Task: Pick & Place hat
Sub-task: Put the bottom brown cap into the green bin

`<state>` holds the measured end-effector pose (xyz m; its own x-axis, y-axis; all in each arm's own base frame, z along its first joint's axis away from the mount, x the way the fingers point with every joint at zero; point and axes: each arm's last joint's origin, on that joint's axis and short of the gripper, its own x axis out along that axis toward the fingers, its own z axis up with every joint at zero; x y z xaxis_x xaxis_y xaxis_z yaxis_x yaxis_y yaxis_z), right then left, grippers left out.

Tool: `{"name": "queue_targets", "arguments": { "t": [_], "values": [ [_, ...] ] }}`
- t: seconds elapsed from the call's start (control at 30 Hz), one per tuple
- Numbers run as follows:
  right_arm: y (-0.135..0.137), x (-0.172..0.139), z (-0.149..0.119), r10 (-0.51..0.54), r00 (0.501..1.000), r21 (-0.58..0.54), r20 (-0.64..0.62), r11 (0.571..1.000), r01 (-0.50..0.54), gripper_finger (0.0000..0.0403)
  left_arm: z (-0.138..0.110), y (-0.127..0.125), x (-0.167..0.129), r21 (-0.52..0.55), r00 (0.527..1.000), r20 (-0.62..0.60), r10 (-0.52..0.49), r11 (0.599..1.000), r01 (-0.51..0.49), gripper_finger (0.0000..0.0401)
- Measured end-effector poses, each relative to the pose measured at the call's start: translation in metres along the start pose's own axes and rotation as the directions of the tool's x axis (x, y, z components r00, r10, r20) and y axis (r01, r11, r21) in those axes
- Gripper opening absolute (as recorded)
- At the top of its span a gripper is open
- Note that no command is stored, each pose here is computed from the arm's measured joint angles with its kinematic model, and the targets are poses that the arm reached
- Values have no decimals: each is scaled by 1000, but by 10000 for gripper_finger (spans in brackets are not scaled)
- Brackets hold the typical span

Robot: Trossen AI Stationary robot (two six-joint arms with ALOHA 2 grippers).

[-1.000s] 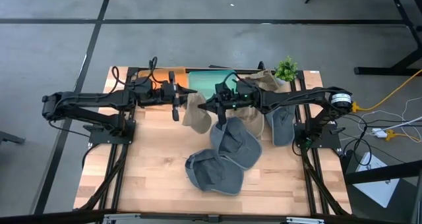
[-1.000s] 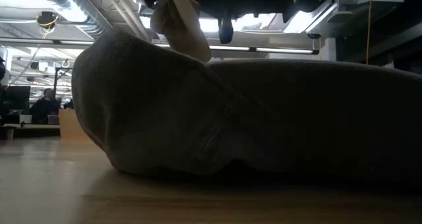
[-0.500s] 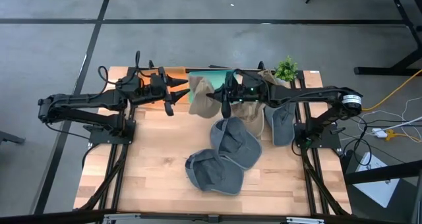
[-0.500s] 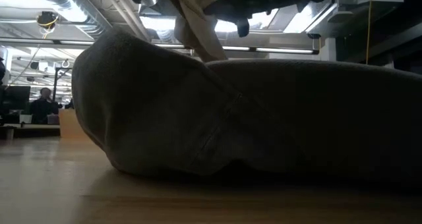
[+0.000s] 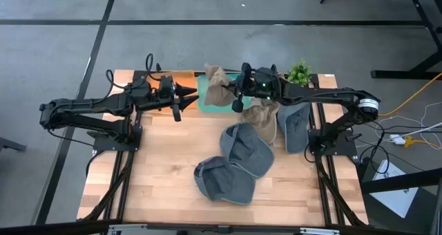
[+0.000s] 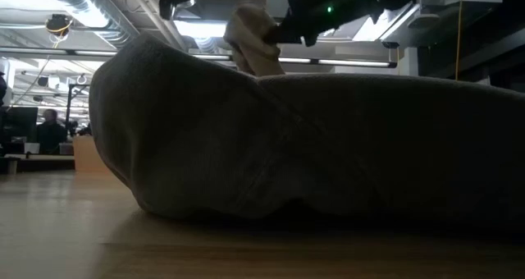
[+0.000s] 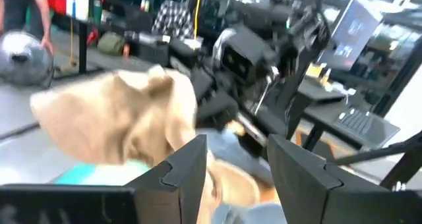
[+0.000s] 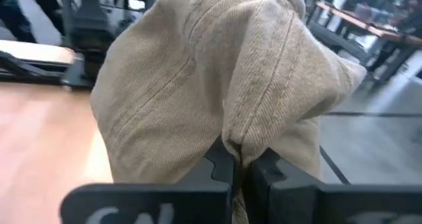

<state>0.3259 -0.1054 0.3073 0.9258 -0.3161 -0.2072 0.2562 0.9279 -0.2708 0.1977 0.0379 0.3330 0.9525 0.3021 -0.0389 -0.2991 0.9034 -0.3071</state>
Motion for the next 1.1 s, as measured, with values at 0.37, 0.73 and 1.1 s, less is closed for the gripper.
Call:
{"name": "queue_targets", "arguments": {
  "t": [0.37, 0.73, 1.1],
  "values": [
    [-32, 10, -32, -40, 988, -23, -150, 999, 37, 12, -11, 11, 0, 39, 987, -118, 108, 994, -104, 148],
    [-50, 25, -64, 28, 973, -48, -228, 998, -40, 12, -14, 21, -1, 51, 973, -160, 167, 986, -160, 145],
    [-51, 40, -97, 57, 935, -9, -350, 998, -65, 13, -14, 21, -1, 52, 973, -161, 165, 986, -159, 148]
  ]
}}
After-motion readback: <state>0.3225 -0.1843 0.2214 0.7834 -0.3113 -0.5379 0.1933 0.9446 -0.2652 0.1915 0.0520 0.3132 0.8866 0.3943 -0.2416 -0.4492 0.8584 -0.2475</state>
